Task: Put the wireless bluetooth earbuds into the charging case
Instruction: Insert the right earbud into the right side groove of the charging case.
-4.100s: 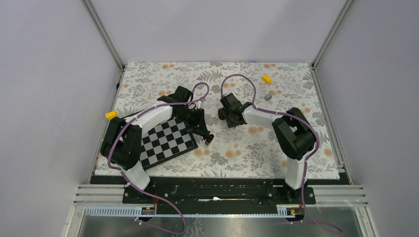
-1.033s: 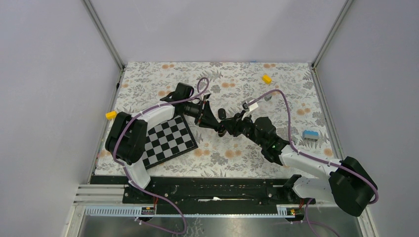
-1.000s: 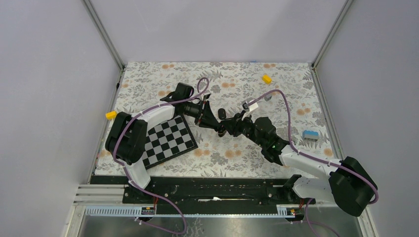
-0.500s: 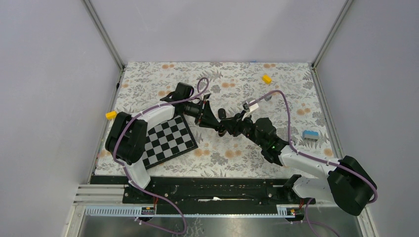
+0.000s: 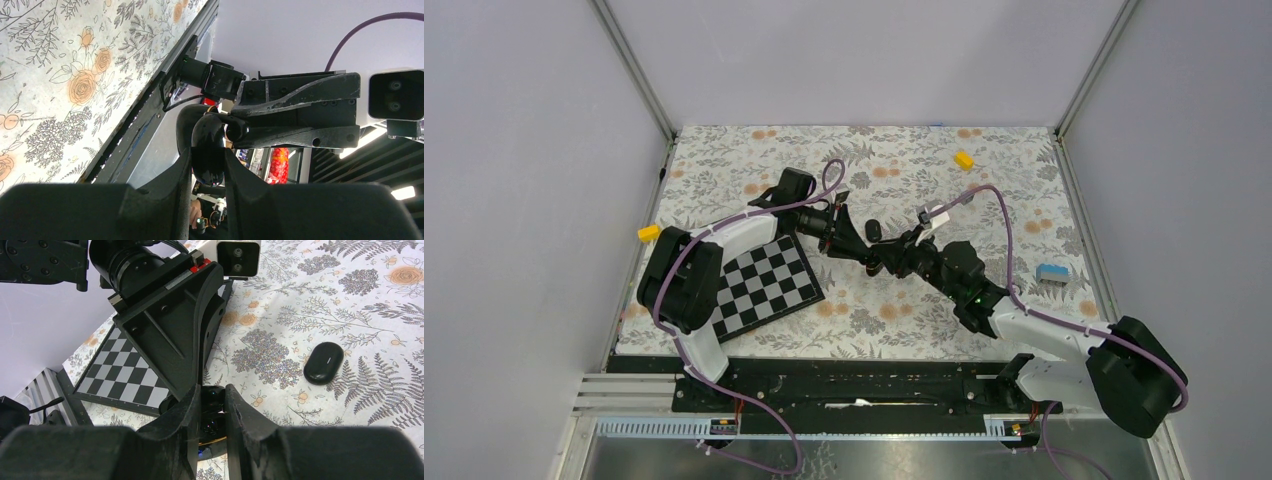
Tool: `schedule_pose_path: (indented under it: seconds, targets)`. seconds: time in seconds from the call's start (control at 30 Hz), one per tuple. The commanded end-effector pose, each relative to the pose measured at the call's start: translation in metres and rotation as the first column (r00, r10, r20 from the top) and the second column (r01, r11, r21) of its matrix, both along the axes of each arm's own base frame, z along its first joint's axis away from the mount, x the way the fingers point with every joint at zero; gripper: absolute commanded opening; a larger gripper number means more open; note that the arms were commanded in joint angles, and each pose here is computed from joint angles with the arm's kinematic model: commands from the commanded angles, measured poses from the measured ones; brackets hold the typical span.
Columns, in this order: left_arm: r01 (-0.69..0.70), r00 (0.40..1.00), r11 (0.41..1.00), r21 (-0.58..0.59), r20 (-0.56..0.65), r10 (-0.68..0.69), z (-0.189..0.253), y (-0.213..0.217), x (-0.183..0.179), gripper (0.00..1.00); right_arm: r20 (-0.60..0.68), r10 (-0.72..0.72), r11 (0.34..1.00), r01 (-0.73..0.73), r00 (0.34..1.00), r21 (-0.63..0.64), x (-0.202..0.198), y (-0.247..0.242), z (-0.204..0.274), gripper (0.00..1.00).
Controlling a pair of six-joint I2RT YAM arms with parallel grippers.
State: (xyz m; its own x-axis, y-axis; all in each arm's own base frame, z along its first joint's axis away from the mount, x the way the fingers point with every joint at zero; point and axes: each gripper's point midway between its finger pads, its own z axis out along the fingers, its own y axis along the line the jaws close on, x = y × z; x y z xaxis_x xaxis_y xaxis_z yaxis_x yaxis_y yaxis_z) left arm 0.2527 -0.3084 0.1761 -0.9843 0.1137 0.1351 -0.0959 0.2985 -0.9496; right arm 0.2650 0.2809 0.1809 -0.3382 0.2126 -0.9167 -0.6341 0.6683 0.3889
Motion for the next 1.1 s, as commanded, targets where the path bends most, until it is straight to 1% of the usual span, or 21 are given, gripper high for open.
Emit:
schedule_pose_path:
  seconds: [0.0,0.27,0.4,0.67,1.07]
  targets:
    - [0.008,0.999,0.998,-0.061,0.052,-0.004,0.018,0.001,0.006,0.00,0.001,0.019,1.000,-0.019,1.000,0.004,-0.007,0.001,0.000,0.21]
    - [-0.002,0.999,0.998,-0.063,0.051,0.006,0.017,0.005,0.008,0.00,-0.003,0.010,1.000,-0.010,1.000,0.005,-0.008,-0.001,-0.001,0.21]
    - [0.004,0.998,0.998,-0.065,0.059,0.000,0.015,0.006,0.007,0.00,0.011,0.002,1.000,-0.002,1.000,0.007,-0.009,-0.003,0.006,0.21]
    - [0.045,0.997,0.999,0.006,0.060,-0.046,-0.012,0.014,-0.006,0.00,0.038,-0.008,1.000,0.008,0.999,-0.001,-0.008,-0.007,0.017,0.21]
    - [0.042,0.996,0.999,0.004,0.074,-0.042,-0.009,0.013,-0.001,0.00,0.023,0.024,0.999,-0.025,0.999,0.027,-0.009,0.005,0.017,0.21]
